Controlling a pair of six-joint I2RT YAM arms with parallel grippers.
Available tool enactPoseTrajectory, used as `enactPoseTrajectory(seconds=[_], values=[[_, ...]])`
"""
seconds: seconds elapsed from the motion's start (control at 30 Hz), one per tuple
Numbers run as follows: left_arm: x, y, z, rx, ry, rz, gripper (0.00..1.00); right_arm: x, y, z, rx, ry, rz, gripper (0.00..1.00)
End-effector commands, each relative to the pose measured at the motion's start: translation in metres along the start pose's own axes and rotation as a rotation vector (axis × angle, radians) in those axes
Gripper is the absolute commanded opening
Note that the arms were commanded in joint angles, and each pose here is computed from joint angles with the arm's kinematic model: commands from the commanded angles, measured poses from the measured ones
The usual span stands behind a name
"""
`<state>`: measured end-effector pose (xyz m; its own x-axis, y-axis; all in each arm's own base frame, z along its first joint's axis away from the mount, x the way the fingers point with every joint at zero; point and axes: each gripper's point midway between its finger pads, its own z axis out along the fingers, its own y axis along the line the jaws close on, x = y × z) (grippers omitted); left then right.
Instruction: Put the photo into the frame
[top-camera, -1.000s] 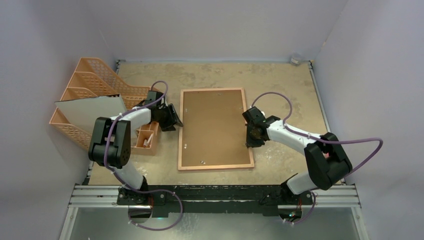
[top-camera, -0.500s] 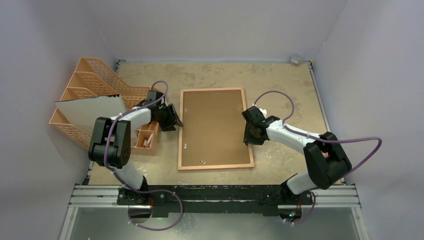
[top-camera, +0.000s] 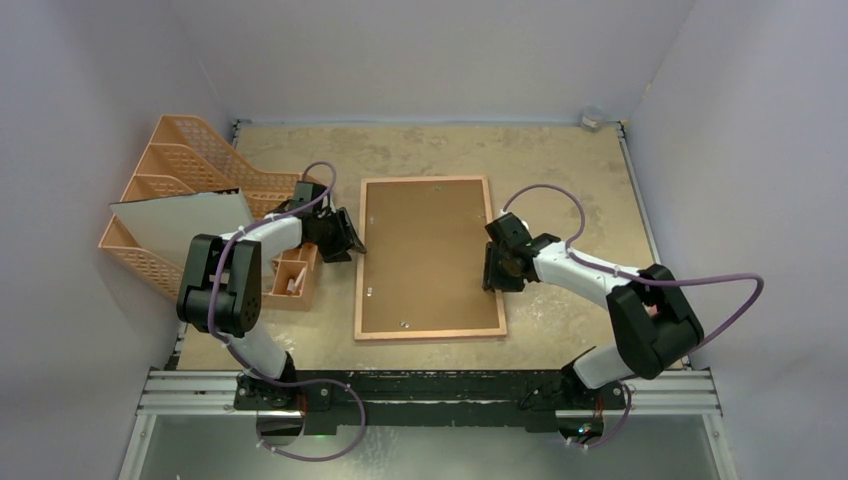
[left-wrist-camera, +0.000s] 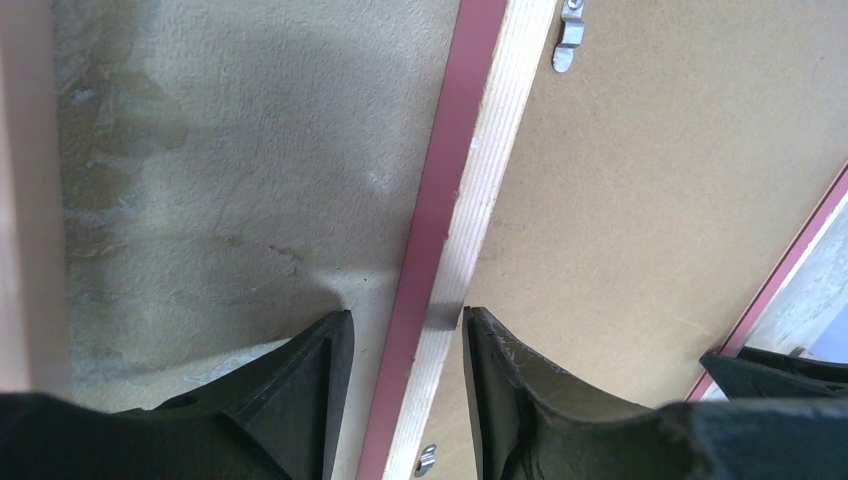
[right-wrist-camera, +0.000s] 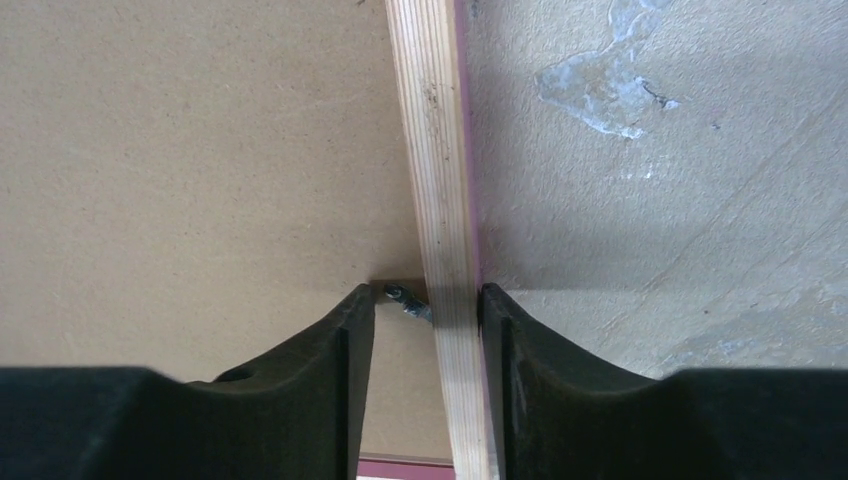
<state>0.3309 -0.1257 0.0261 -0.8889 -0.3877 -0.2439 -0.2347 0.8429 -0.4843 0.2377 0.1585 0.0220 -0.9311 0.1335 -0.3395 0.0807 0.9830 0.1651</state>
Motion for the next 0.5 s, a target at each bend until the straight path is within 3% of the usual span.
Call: enactPoseTrajectory(seconds=[0.0,0.13,0.33,0.47], values=[[0.0137,0.018,0.0085,-0.05,0.035,0.015,0.47,0.0193,-0.0094,-0.0059,0.022,0.069,-0.011,0.41],[0.0151,0.0185,0.0099,-0.049,0.041,0.012,0.47,0.0172,-0.0106,-0.0042,0.036,0.07,-0.024,0.33],[0.0146,0.0181,0.009,-0.049,0.039,0.015,0.47,0.018,-0.0091,-0.0049,0.024,0.076,-0.043,0.41],[0.0149,0.018,0.0098,-0.048,0.041,0.015,0.47,0.0191,-0.0103,-0.0034,0.026,0.081,-0.054,0.35]])
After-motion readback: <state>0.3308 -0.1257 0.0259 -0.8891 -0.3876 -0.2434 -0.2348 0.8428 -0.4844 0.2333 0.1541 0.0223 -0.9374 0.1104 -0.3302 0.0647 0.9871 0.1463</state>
